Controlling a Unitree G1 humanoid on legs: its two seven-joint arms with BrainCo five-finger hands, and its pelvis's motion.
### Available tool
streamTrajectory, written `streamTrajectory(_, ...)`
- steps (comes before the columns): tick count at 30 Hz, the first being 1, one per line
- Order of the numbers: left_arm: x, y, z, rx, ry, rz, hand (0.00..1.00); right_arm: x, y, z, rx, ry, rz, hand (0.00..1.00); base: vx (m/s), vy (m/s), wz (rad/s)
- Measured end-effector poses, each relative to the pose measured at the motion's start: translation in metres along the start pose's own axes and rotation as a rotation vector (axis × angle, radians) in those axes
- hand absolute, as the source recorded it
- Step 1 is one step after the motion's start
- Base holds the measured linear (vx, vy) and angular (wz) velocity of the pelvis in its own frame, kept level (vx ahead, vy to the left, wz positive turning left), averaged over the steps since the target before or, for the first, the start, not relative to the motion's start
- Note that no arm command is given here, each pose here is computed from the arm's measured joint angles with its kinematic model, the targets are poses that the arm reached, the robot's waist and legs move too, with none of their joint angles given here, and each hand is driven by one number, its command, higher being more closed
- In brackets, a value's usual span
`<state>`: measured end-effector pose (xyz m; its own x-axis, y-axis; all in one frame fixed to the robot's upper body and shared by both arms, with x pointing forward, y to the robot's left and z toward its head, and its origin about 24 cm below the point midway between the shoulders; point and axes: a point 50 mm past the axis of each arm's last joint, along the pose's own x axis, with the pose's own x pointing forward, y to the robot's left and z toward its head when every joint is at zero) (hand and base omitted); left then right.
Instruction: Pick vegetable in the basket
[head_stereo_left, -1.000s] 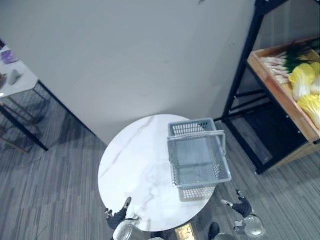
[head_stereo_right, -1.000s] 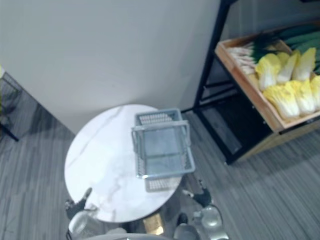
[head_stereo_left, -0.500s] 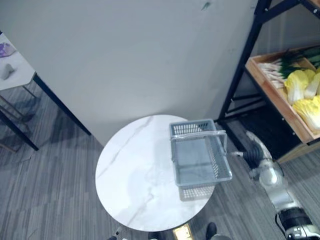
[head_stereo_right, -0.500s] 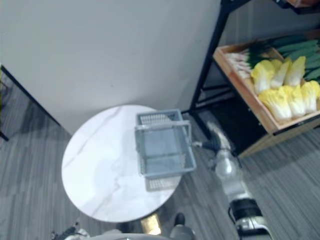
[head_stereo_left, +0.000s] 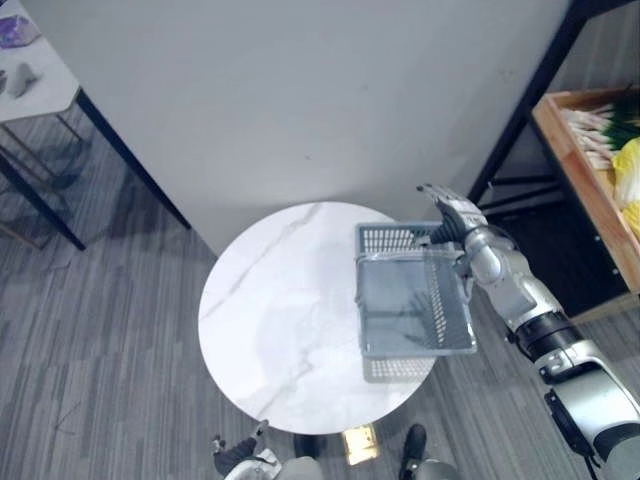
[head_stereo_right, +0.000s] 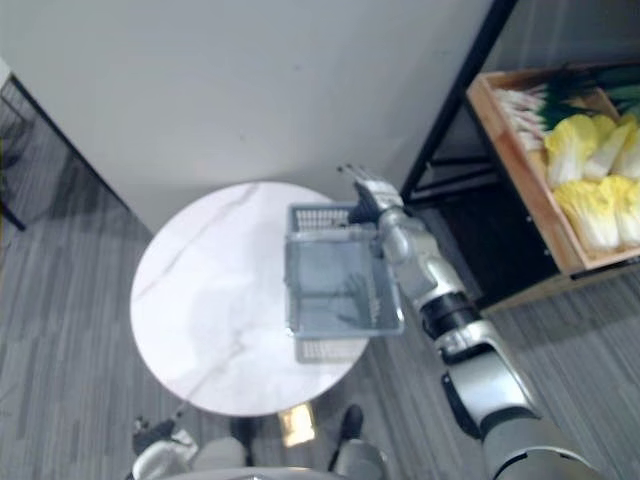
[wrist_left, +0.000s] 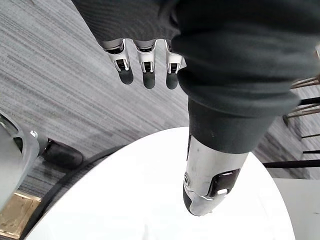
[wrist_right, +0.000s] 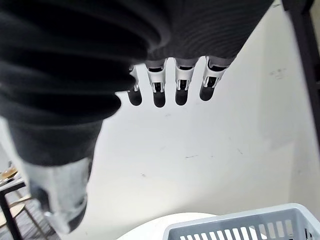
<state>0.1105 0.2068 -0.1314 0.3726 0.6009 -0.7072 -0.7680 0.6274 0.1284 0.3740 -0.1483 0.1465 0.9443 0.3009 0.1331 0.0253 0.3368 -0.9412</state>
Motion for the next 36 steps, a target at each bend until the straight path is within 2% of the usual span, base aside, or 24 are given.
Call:
streamTrajectory(17, 0.003, -0.016, 0.014, -0.026, -0.049, -0.079, 0.0, 0.012, 0.016, 0.01, -0.131, -0.066, 0.184, 0.0, 0.01, 0.002, 0.02)
streamTrajectory(36, 0.006, -0.023, 0.022, -0.082, -0.055, -0.077, 0.0, 0.006, 0.042, 0.001, -0.222, -0.046, 0.328, 0.0, 0.01, 0.001, 0.0)
